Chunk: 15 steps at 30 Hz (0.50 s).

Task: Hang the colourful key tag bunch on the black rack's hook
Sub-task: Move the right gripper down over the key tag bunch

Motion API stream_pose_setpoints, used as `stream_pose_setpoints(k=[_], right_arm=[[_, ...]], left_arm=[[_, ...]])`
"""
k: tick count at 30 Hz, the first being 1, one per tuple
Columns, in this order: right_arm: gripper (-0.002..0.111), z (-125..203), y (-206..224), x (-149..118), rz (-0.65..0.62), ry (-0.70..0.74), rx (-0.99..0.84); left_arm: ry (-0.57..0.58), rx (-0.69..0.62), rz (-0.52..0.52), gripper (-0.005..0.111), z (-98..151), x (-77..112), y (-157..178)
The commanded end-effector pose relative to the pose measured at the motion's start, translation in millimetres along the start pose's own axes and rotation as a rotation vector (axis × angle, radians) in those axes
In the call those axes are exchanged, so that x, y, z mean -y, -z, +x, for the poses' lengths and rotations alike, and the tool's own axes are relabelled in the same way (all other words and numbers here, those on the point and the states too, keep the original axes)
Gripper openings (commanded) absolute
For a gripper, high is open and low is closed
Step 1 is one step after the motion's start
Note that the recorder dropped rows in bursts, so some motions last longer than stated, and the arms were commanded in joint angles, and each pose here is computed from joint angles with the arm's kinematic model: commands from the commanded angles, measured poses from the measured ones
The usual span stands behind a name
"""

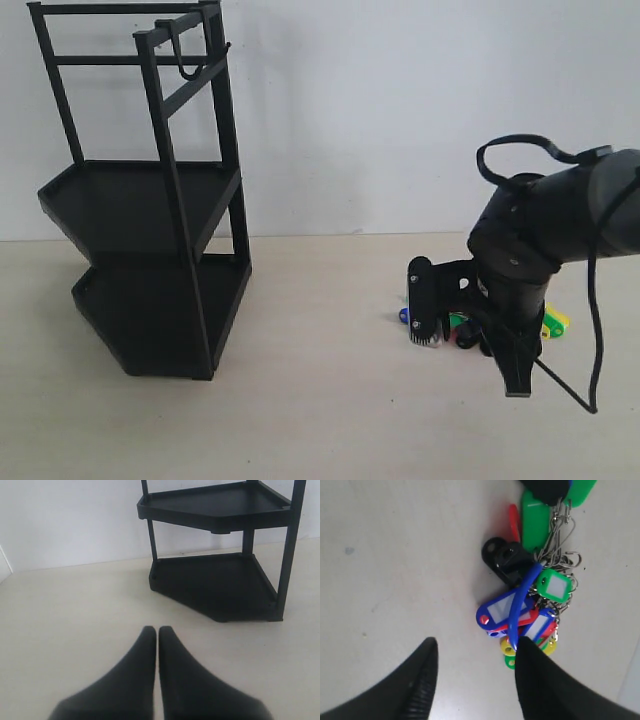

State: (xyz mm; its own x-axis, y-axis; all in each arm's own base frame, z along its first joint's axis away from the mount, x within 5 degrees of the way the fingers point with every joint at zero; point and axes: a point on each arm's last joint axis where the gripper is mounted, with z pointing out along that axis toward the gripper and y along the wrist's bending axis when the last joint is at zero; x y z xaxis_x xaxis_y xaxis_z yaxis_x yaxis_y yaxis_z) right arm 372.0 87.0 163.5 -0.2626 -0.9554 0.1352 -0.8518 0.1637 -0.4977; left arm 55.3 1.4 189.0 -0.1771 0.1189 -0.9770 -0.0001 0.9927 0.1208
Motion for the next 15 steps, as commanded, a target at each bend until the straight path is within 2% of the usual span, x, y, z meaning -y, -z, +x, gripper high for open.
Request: stream_pose_setpoints(k=[1,8,15], right_arm=[[0.045,-5.3,-11.4,-1.3,0.012,-0.033,0.005],[0.045,-6.3,-25.1,-3.3,0.035,0.028,-0.031],[0.045,-9.2,-33.5,2.6,0.093,-0.02,-0.046]], left_arm=[[0.002,0.008,0.001,0.004,-1.0,0.0,0.3],[0.002,0.008,0.001,0.004,-1.0,0.0,0.3],[0.002,0.01,0.001,0.004,-1.2,0.0,0.3]])
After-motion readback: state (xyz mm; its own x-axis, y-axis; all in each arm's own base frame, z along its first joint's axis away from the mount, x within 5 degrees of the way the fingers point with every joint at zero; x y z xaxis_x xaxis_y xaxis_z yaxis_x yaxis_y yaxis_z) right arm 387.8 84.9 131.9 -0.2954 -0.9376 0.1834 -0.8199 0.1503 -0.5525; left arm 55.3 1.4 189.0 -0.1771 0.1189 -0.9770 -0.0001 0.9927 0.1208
